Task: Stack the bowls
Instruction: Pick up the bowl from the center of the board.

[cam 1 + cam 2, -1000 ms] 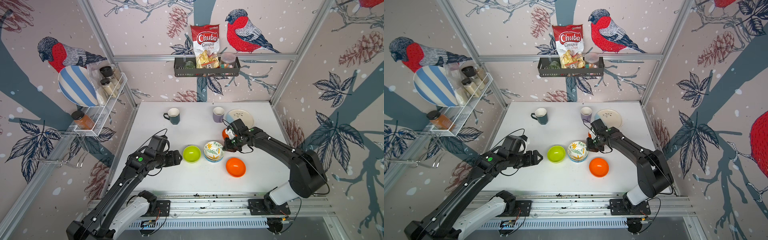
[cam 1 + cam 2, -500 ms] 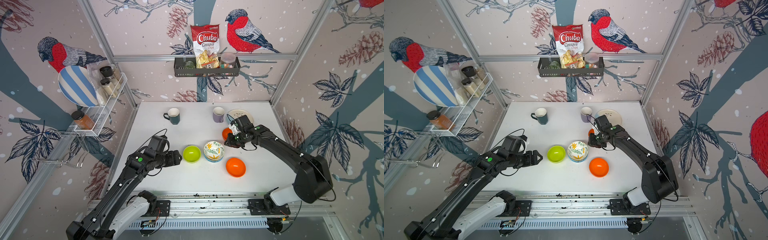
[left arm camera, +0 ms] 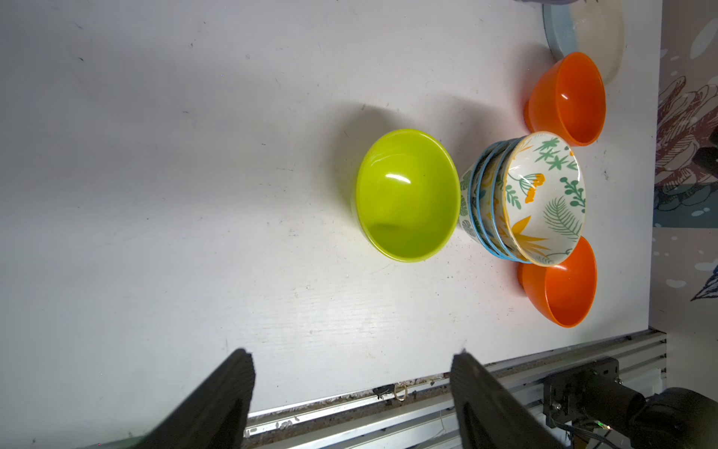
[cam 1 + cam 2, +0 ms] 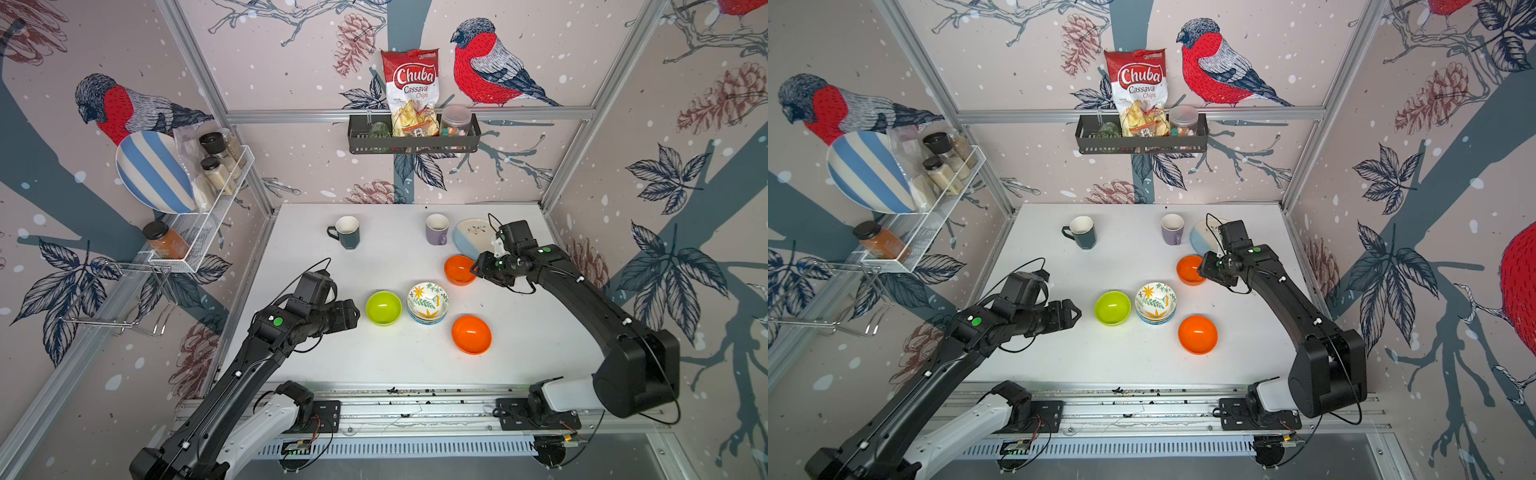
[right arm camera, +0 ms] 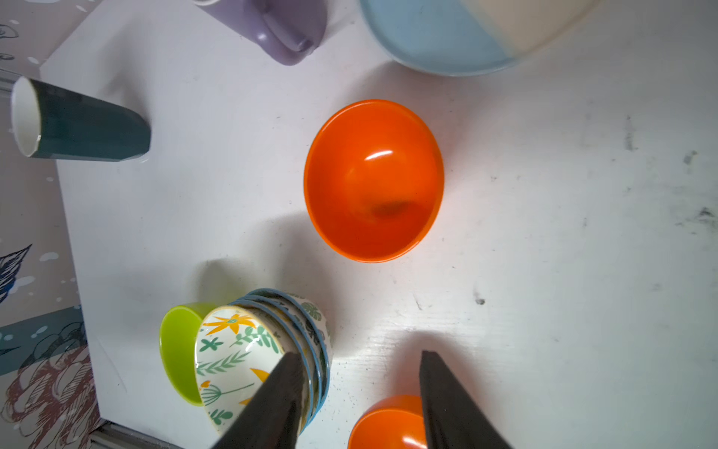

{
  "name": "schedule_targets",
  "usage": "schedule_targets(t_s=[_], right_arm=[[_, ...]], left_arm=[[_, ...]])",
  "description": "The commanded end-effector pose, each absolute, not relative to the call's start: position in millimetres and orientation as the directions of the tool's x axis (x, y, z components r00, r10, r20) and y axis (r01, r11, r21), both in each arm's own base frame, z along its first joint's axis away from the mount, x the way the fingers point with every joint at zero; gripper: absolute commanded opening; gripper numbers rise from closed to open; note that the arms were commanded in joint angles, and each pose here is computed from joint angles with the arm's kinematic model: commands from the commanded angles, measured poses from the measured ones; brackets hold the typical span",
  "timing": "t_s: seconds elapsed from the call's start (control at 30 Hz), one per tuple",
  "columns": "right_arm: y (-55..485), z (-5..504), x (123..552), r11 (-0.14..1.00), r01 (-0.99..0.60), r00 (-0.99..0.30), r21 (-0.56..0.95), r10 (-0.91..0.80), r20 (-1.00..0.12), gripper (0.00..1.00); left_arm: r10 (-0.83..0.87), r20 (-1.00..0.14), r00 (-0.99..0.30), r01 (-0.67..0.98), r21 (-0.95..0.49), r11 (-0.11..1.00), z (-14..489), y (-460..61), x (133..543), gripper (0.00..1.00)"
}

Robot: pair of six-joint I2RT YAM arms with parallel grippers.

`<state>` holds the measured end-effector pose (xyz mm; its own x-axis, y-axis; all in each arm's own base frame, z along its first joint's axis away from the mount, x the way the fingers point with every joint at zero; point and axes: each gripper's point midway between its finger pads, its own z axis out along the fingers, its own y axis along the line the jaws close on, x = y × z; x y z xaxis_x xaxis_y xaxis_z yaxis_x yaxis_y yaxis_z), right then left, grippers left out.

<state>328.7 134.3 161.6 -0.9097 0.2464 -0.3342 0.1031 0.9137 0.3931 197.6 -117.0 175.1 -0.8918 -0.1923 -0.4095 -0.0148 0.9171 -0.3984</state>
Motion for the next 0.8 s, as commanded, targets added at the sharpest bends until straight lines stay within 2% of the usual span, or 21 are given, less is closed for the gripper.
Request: schedule_targets(t_s=[0.0,0.47,0.6,0.77], right_arm=[[113,152,335,0.935,0.197,-0.899,0.294,0.292,-0.328,0.52],[111,100,380,0.941,0.279,-0.915,0.193,0.322,-0.244,0.47],[117,85,386,0.941,0.275,-0.926,0.199,0.315,-0.210,0.43],[119,73,388,0.943,0.274,-0.933,0.191,0.309,-0.186,0.33]], left_arm=[[-0.200,-0.427,-0.882,-0.027,-0.377,0.926,177,-111,199,0.81],[-0.189,-0.430,-0.883,0.003,-0.407,0.913,181,-118,198,0.78],[-0.187,-0.428,-0.884,0.007,-0.412,0.911,181,-119,198,0.77],[-0.185,-0.425,-0.886,0.010,-0.417,0.909,181,-120,197,0.76]])
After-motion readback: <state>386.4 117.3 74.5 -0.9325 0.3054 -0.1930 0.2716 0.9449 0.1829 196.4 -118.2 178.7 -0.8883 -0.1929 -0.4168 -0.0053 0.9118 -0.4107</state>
